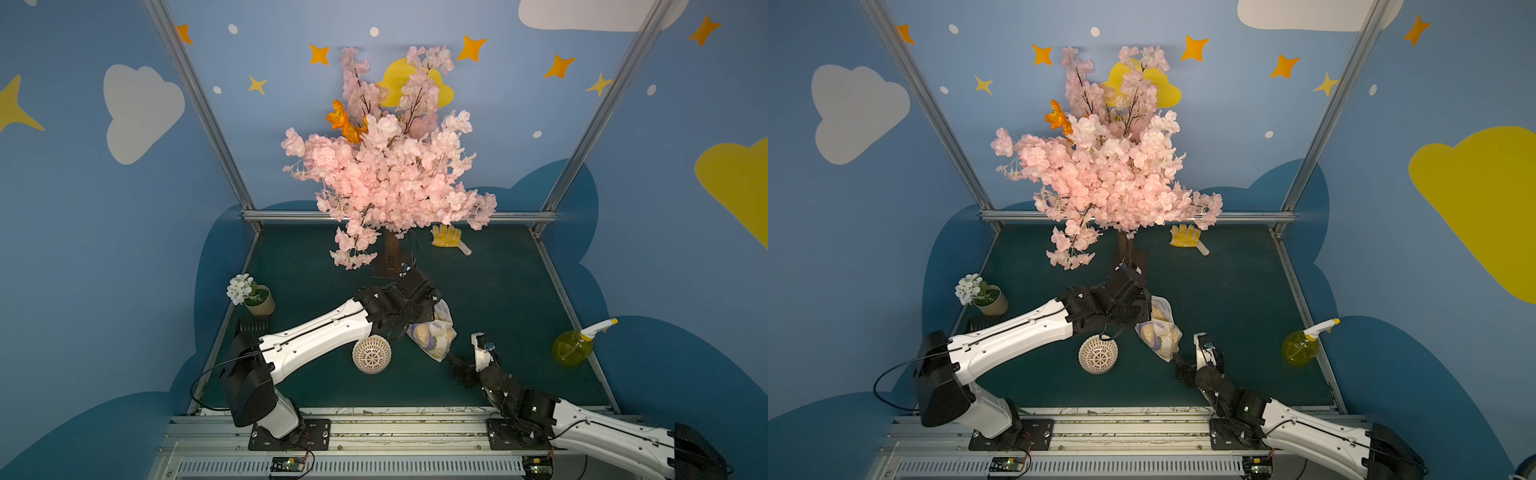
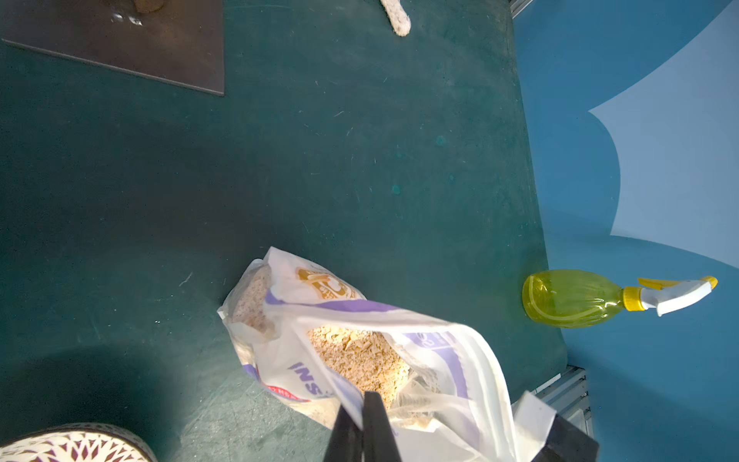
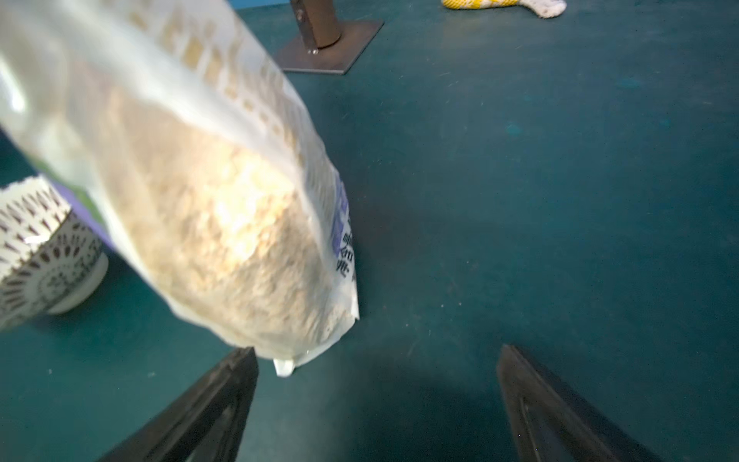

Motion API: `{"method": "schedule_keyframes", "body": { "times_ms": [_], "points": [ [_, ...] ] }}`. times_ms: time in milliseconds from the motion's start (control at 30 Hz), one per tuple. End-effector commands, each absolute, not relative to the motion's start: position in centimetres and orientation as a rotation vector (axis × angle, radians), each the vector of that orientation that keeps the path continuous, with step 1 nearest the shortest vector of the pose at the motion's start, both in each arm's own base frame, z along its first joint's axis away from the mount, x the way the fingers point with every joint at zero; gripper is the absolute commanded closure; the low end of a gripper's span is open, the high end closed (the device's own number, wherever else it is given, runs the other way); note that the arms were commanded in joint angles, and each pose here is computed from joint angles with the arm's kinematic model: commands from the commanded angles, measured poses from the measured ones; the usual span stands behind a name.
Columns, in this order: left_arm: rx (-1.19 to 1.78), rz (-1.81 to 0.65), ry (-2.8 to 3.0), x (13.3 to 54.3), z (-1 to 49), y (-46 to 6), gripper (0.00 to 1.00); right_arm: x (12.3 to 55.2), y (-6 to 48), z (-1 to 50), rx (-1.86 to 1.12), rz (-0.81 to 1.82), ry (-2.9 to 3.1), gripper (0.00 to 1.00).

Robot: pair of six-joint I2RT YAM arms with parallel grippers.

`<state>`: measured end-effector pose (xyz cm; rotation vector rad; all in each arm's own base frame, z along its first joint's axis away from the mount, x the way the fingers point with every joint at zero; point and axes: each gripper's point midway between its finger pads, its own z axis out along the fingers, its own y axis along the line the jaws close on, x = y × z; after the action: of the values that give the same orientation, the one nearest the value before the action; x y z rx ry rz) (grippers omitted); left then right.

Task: Pour the oats into the breakfast bowl
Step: Pick up the oats bag from the center of the board.

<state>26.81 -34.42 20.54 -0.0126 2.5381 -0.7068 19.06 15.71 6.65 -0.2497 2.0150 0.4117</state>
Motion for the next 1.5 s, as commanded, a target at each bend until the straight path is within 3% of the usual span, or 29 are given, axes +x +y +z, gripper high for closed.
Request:
{"method": "schedule_keyframes", "body": {
  "times_ms": [0,533,1467],
  "points": [
    [-0.018,-0.756,2.445,27.8,22.9,-34.4,0.97,19.3,17.6,7.9,-0.343,0.473,1.979,0.02],
    [-0.033,-0.716,2.424,29.0,23.3,-33.3,0.97,19.3,25.1,5.0,-0.740,0.428,1.975,0.02],
    [-0.089,-0.776,2.450,28.1,22.9,-32.6,0.97,21.5,27.3,7.3,-0.568,0.456,1.762,0.02]
  ]
}}
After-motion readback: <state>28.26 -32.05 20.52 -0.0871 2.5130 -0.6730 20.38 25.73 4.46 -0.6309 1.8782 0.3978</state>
